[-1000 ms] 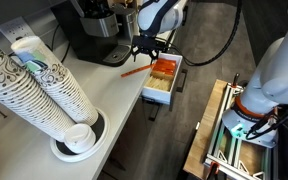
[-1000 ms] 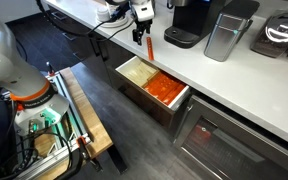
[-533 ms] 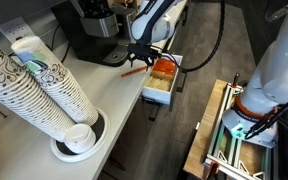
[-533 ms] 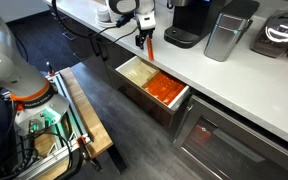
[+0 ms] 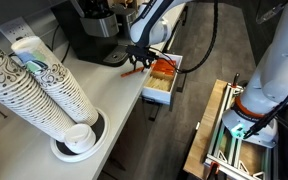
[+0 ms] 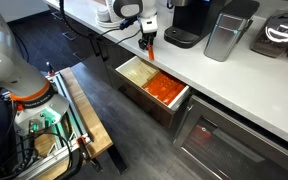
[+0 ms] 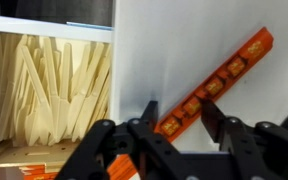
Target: Pick up the white objects from the kitchen counter and put them in the left side of the open drawer, pick up the red packet from the kitchen counter and put it in the right side of the open drawer
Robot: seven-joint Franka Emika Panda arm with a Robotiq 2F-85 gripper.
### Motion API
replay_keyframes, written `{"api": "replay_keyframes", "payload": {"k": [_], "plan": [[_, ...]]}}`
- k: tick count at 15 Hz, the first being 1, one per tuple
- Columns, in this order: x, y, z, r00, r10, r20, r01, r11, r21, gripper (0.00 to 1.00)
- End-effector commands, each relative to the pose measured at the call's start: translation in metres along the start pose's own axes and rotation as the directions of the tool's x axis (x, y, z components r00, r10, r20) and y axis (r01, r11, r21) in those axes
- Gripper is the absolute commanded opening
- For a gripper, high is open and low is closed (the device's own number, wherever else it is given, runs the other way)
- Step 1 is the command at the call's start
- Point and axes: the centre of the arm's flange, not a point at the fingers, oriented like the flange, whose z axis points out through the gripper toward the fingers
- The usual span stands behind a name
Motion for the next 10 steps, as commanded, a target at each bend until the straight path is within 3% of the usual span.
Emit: {"api": "replay_keyframes", "payload": {"k": [1,3,6,7,10], "plan": [[0.006,-0.001,0.007,0.999,0.041,-0.013,-0.041,0.999,0.005,0.19],[0.009,0.000,0.005,0.998,0.052,-0.018,-0.052,0.999,0.003,0.07],[0.014,0.002,0.001,0.997,0.068,-0.032,-0.068,0.998,0.007,0.00],[0.016,0.003,-0.001,0.997,0.073,-0.034,-0.073,0.997,0.008,0.06],[0.022,0.009,-0.010,0.994,0.098,-0.049,-0.097,0.995,0.017,0.06]]}}
